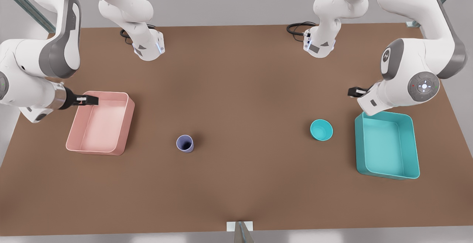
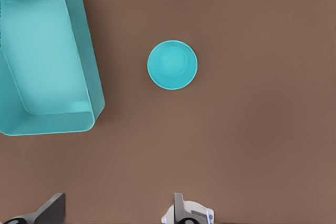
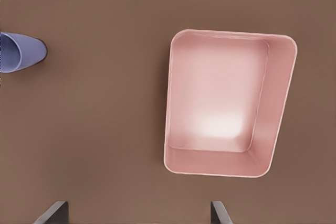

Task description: Put the bowls and cups in different boxes

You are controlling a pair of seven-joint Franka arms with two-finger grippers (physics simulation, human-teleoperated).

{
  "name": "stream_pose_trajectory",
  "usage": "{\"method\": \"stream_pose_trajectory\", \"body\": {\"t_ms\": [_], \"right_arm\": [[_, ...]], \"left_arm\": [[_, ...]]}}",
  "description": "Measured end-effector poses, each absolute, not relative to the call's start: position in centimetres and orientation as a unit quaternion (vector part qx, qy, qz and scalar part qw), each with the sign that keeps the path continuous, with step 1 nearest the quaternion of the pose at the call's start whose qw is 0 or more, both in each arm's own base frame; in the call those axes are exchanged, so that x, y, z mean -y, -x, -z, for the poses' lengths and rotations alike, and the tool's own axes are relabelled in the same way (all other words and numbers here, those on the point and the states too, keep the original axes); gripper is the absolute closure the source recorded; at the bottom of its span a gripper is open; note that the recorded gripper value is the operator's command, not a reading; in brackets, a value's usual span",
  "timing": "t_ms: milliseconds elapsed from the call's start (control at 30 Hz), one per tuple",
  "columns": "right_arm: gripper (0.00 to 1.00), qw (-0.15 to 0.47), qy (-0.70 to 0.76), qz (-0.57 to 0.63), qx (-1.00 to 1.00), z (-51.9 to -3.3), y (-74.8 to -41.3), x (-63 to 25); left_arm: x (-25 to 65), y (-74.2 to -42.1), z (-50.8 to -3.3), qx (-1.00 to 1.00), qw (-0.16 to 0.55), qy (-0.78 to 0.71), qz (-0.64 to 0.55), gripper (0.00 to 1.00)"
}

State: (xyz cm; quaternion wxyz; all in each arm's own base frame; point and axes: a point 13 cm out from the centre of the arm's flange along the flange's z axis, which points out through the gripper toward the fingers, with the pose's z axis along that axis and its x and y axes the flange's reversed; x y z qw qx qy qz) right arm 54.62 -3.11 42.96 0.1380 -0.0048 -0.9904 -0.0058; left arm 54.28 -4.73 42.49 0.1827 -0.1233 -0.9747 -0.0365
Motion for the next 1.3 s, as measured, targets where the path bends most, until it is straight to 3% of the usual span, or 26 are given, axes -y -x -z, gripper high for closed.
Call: {"method": "stream_pose_trajectory", "body": {"t_ms": [100, 233, 367, 600, 633, 667, 700, 733, 967, 1033, 1167, 1300], "right_arm": [[0.0, 0.12, 0.003, 0.006, 0.993, -42.9, -55.6, 3.0], [0.0, 0.114, -0.051, 0.007, 0.992, -36.9, -59.8, -4.2], [0.0, 0.099, -0.074, 0.006, 0.992, -28.8, -63.5, -12.4], [0.0, 0.052, -0.018, 0.015, 0.998, -21.4, -66.7, -18.3], [0.0, 0.048, -0.01, 0.017, 0.999, -20.8, -66.9, -18.8], [0.0, 0.046, -0.003, 0.019, 0.999, -20.1, -66.8, -19.6], [0.0, 0.046, 0.003, 0.021, 0.999, -19.4, -66.6, -20.4], [0.0, 0.046, 0.009, 0.022, 0.999, -18.8, -66.4, -20.9], [0.0, 0.059, 0.036, 0.031, 0.997, -17.6, -61.9, -23.4], [0.0, 0.064, 0.04, 0.031, 0.997, -17.0, -60.7, -23.9], [0.0, 0.072, 0.052, 0.029, 0.996, -14.9, -59.3, -24.0], [0.0, 0.069, 0.068, 0.031, 0.995, -13.6, -59.8, -23.8]], "left_arm": [[5.0, -55.0, -40.5, 0.977, 0.177, 0.117, 0.03, 0.0], [4.8, -53.9, -24.3, 0.967, 0.24, 0.081, -0.027, 0.0], [4.6, -53.7, -13.4, 0.973, 0.217, 0.054, -0.061, 0.0], [4.4, -55.2, -5.3, 0.986, 0.145, 0.041, -0.074, 0.02], [4.3, -55.1, -4.8, 0.986, 0.142, 0.042, -0.074, 0.39], [4.3, -55.1, -4.6, 0.986, 0.14, 0.045, -0.074, 0.63], [4.3, -55.1, -4.8, 0.986, 0.138, 0.048, -0.075, 0.75], [4.4, -55.2, -5.0, 0.986, 0.137, 0.051, -0.076, 0.79], [4.4, -55.6, -7.2, 0.985, 0.135, 0.067, -0.08, 0.79], [2.6, -57.4, -12.1, 0.99, 0.106, 0.061, -0.074, 0.79], [-9.3, -61.6, -23.6, 0.999, 0.031, -0.012, -0.043, 0.79], [-20.9, -59.1, -23.4, 0.995, 0.044, -0.086, -0.019, 0.79]]}}
